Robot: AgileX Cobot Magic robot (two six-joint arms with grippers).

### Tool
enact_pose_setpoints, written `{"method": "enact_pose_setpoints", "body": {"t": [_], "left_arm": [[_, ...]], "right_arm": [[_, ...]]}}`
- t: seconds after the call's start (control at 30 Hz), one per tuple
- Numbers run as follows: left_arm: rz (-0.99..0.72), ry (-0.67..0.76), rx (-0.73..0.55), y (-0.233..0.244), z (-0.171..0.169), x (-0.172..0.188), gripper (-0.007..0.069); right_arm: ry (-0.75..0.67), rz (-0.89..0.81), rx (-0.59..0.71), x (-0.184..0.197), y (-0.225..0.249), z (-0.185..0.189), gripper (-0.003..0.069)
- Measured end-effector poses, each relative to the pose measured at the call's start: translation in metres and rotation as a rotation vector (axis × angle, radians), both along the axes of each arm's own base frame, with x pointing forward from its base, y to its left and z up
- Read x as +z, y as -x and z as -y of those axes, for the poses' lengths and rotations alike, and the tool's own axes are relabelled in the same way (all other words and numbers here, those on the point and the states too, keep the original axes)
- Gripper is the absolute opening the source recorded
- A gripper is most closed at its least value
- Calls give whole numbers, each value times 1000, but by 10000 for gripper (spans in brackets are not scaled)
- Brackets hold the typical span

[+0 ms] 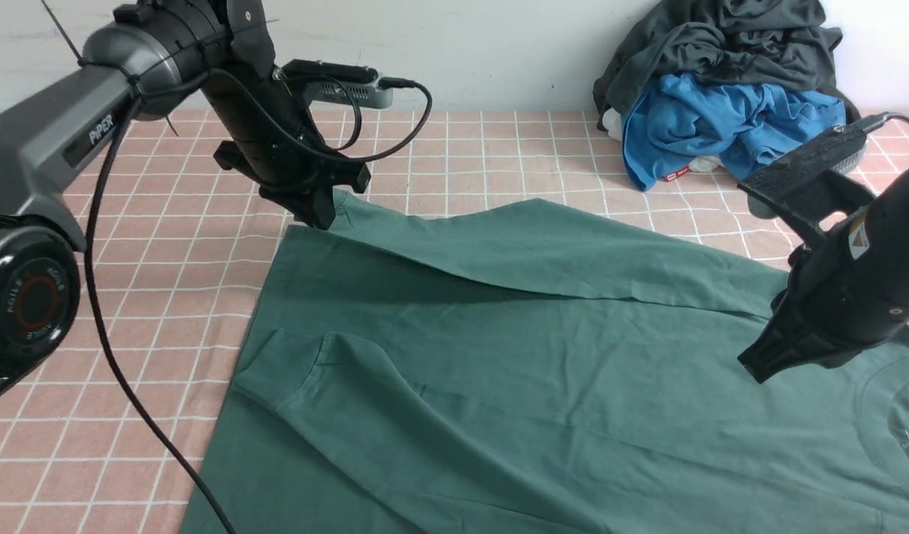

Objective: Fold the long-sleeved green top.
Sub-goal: Use the left arm to drag and drop the cuff onto the cuff closest to the left arm

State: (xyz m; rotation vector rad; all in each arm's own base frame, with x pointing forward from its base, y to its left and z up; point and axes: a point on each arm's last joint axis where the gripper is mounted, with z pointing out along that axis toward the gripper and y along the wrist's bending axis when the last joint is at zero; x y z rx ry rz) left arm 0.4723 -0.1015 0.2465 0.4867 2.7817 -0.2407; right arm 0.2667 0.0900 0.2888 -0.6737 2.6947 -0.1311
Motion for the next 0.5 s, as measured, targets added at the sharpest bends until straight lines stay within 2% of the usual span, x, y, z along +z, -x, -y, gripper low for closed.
{"method": "enact_pose_setpoints", "body": {"t": [0.3, 0.5], "left_arm": [[-135, -26, -29, 80, 6, 8, 27], [-140, -24, -31, 148, 9, 6, 27]], "right_arm": [[-73, 130, -7, 46, 30, 10, -15], [-149, 195, -10, 68, 51, 14, -15]]}}
